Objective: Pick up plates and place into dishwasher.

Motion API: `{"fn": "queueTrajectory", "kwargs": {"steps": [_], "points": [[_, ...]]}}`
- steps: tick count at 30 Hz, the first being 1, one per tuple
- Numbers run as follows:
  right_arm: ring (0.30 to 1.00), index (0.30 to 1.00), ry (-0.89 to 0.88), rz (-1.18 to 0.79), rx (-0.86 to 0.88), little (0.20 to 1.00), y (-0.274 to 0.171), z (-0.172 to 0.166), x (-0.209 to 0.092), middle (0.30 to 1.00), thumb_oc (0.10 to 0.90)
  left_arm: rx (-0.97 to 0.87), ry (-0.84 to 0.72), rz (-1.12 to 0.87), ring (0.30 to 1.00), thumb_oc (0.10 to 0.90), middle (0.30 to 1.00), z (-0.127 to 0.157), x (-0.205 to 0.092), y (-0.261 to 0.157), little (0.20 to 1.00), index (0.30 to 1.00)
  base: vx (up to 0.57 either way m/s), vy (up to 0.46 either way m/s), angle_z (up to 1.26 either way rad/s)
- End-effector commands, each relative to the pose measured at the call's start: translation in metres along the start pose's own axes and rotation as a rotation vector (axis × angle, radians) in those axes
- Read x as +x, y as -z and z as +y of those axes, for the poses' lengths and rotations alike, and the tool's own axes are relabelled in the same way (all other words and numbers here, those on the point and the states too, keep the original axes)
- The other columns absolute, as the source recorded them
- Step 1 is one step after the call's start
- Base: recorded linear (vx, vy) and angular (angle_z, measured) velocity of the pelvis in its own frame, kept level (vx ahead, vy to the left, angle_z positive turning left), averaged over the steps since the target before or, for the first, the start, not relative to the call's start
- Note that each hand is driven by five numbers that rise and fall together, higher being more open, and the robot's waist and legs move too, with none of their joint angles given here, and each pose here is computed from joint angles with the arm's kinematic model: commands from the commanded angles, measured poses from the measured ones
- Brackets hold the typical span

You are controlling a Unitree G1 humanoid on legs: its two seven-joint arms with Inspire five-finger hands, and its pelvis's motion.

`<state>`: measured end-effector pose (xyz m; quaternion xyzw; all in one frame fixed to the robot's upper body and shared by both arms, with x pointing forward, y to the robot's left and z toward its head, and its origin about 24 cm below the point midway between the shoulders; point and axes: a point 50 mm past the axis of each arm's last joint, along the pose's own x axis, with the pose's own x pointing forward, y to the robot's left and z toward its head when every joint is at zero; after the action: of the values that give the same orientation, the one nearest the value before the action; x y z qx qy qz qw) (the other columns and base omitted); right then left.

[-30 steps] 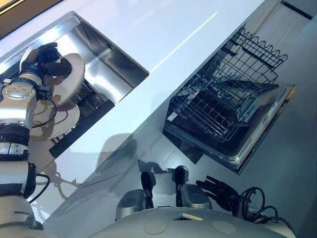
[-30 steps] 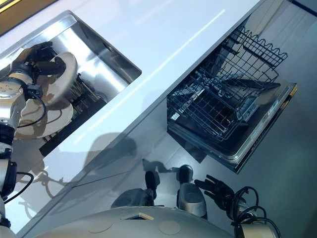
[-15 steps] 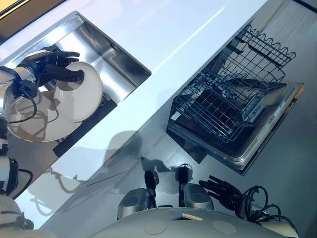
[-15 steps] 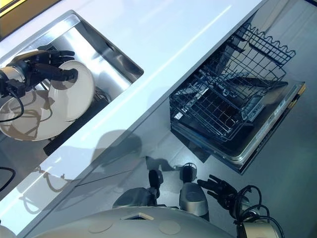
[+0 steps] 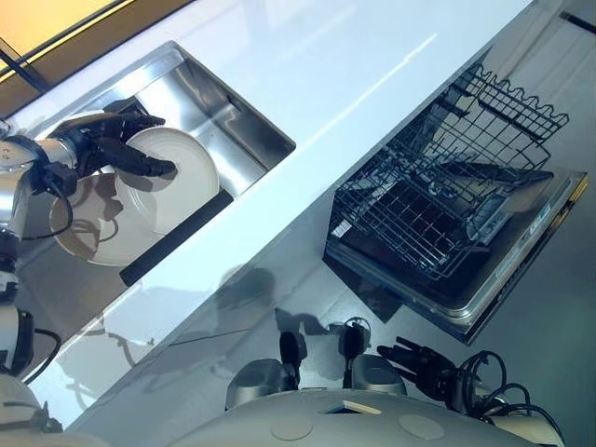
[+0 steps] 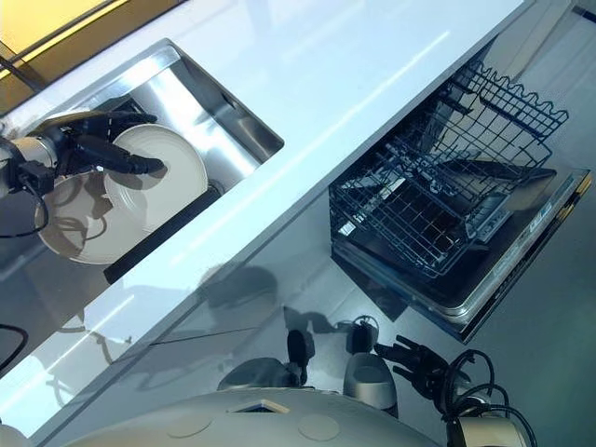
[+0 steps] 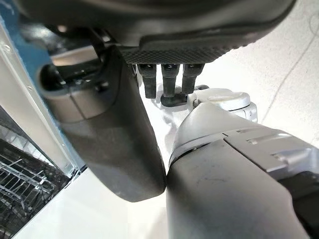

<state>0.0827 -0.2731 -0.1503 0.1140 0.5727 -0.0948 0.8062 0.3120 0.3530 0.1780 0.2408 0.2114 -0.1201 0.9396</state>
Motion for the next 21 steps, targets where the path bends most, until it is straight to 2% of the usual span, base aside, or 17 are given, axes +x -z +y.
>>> {"fn": "queueTrajectory", "kwargs": {"steps": [1, 2, 4, 5, 6, 13, 21], "points": [[0.9, 0.9, 0.074, 0.073, 0.025, 0.9, 0.023, -0.025, -0.01, 0.9, 0.8, 0.04, 0.119, -0.031, 0.829, 0.718, 0.829, -0.003, -0.008, -0.008, 0.818, 0.829, 0.0, 0.0, 0.0], [0.9, 0.9, 0.074, 0.072, 0.025, 0.9, 0.022, -0.025, -0.01, 0.9, 0.8, 0.048, 0.124, -0.025, 0.672, 0.534, 0.672, -0.003, -0.009, -0.008, 0.634, 0.672, -0.03, -0.02, 0.0], [0.9, 0.9, 0.073, 0.069, 0.028, 0.9, 0.022, -0.025, -0.01, 0.9, 0.8, 0.061, 0.133, -0.021, 0.498, 0.331, 0.498, -0.004, -0.009, -0.01, 0.431, 0.498, -0.03, -0.022, 0.0], [0.9, 0.9, 0.074, 0.068, 0.028, 0.9, 0.021, -0.024, -0.01, 0.9, 0.8, 0.075, 0.132, -0.02, 0.361, 0.171, 0.361, -0.004, -0.009, -0.01, 0.271, 0.361, -0.03, -0.021, 0.02], [0.9, 0.9, 0.072, 0.066, 0.028, 0.9, 0.021, -0.024, -0.01, 0.9, 0.8, 0.085, 0.137, -0.02, 0.3, 0.1, 0.3, -0.004, -0.01, -0.011, 0.2, 0.3, -0.03, -0.019, 0.02], [0.9, 0.9, 0.069, 0.053, 0.032, 0.9, 0.017, -0.023, -0.009, 0.9, 0.8, 0.129, 0.153, -0.041, 0.3, 0.1, 0.3, -0.007, -0.012, -0.019, 0.2, 0.3, -0.04, -0.023, 0.0], [0.9, 0.9, 0.071, 0.034, 0.049, 0.9, 0.016, -0.022, -0.008, 0.9, 0.8, 0.176, 0.086, -0.147, 0.3, 0.1, 0.3, -0.009, -0.012, -0.034, 0.2, 0.3, -0.02, -0.042, 0.01]]}}
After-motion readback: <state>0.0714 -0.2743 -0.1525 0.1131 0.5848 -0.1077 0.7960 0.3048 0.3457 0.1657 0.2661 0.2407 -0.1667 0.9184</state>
